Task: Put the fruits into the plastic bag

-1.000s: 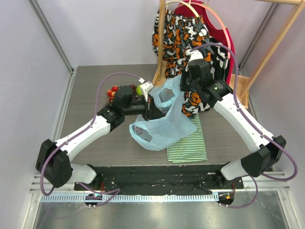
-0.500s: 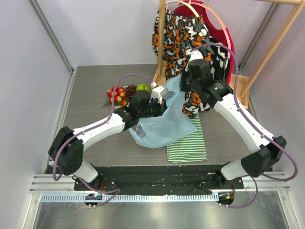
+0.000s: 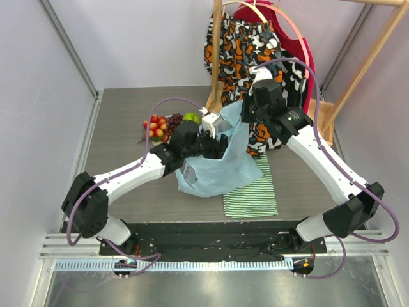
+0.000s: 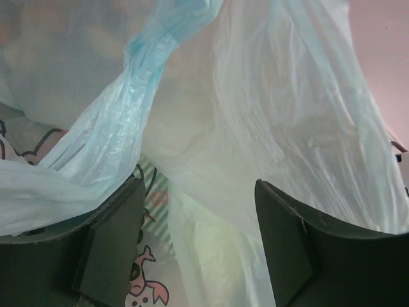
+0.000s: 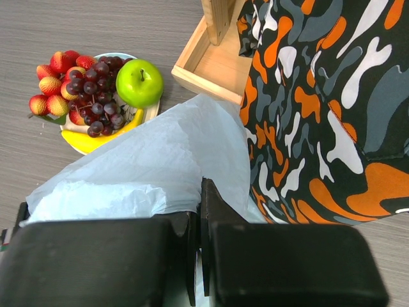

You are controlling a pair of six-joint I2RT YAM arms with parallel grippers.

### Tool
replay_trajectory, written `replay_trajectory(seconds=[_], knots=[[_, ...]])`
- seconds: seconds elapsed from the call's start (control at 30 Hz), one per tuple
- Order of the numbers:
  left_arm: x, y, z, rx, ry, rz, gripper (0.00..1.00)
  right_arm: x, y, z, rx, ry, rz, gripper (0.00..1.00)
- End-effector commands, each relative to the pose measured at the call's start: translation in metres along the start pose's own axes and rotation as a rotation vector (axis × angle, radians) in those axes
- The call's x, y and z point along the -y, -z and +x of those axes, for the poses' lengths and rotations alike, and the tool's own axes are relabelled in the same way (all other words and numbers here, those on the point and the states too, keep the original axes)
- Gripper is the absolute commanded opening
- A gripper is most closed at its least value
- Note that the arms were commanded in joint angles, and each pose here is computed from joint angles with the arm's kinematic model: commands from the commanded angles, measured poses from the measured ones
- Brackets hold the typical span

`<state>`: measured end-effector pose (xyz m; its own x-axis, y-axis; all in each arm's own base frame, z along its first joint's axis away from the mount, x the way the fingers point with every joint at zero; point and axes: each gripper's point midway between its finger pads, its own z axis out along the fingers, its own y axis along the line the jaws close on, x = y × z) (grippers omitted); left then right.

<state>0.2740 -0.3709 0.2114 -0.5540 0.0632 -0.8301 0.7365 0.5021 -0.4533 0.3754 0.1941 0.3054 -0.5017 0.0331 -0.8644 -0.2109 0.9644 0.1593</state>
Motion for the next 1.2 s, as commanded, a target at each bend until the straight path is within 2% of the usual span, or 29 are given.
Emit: replay_trajectory(seconds=[0.0, 0.1, 0.37, 0.47, 0.77, 0.87, 1.17], knots=[[0.017, 0.015, -0.029, 0.103, -0.08, 0.046, 0.74, -0.003, 0.011, -0.024, 0.074, -0.028, -0.015, 0.01], [0.019, 0.027, -0.033, 0.123, -0.129, 0.035, 0.75, -0.001, 0.011, -0.023, 0.075, -0.025, -0.008, 0.01], [-0.003, 0.082, -0.043, 0.258, -0.25, -0.159, 0.82, 0.013, 0.007, -0.016, 0.072, -0.02, 0.064, 0.01], [-0.003, 0.102, -0.052, 0.302, -0.265, -0.165, 0.87, 0.013, 0.007, -0.014, 0.07, -0.017, 0.066, 0.01], [-0.014, 0.154, -0.08, 0.395, -0.274, -0.183, 0.87, 0.014, 0.007, -0.014, 0.07, -0.014, 0.066, 0.01], [-0.035, 0.166, -0.083, 0.407, -0.243, -0.244, 0.88, 0.015, 0.008, -0.015, 0.073, -0.014, 0.07, 0.01], [-0.139, 0.199, -0.099, 0.421, 0.105, -0.46, 0.9, 0.017, 0.009, -0.016, 0.076, -0.002, 0.076, 0.01]])
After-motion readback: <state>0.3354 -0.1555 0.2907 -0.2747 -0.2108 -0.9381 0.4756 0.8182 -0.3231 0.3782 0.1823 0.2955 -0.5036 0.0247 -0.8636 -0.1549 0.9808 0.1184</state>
